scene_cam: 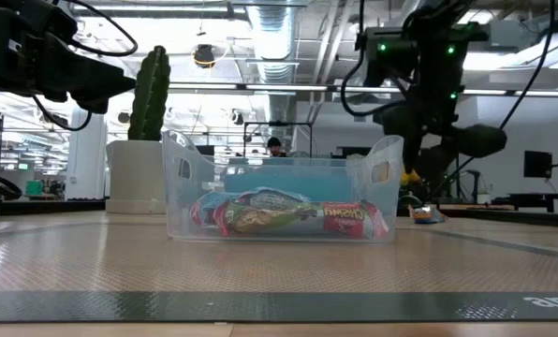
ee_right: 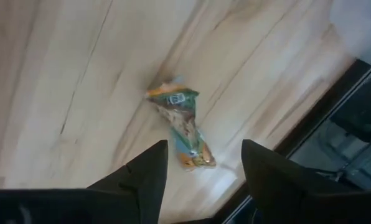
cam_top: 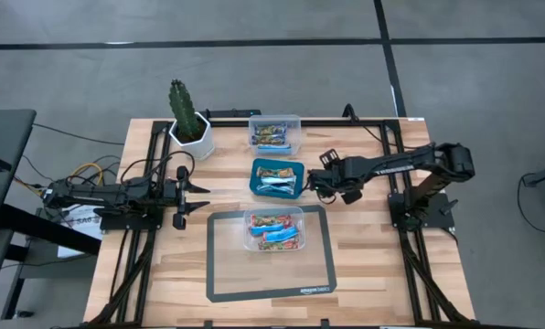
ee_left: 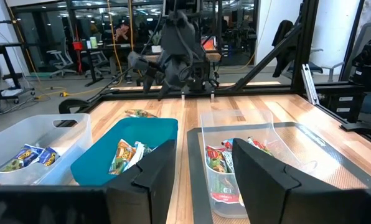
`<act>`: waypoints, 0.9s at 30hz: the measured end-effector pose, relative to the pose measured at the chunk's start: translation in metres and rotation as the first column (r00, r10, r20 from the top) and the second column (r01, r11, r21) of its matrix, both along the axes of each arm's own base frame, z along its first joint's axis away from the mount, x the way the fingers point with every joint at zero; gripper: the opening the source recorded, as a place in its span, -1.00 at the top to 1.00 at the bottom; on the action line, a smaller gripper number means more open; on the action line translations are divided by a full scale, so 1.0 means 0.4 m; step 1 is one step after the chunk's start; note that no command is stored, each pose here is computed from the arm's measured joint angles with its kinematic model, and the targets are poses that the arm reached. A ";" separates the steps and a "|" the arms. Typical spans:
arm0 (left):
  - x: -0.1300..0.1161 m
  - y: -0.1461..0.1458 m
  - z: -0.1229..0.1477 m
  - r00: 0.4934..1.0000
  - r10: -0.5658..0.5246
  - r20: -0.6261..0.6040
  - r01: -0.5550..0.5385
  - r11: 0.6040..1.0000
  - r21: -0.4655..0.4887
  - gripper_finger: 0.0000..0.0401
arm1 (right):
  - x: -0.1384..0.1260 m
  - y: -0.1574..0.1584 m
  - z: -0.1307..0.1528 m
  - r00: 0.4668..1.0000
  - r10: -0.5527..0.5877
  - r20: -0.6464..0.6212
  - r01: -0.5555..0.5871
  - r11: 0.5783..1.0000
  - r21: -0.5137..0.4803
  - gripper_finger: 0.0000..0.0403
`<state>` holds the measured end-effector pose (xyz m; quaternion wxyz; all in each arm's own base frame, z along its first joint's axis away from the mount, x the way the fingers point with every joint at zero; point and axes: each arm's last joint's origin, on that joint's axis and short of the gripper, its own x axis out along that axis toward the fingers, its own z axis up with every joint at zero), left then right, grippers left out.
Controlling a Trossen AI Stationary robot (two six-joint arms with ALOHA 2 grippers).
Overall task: Pick and place Granola Bars by type
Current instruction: Put the yellow granola bar into the blue bin
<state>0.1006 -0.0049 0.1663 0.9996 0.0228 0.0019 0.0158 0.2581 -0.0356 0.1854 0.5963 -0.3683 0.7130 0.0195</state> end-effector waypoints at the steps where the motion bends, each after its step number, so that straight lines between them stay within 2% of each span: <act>1: 0.000 0.000 0.000 1.000 0.000 0.000 0.000 1.000 0.000 0.24 | 0.002 -0.002 -0.004 1.000 0.005 -0.010 -0.005 1.000 0.000 0.01; 10: 0.000 0.000 0.000 1.000 0.000 0.000 0.000 1.000 0.000 0.24 | 0.015 -0.045 -0.065 0.995 -0.042 -0.094 0.046 0.998 0.041 -0.10; 27: 0.000 0.000 0.000 1.000 0.001 0.000 -0.001 1.000 0.000 0.24 | 0.014 -0.111 -0.135 0.973 -0.047 -0.226 0.070 0.993 0.093 -0.02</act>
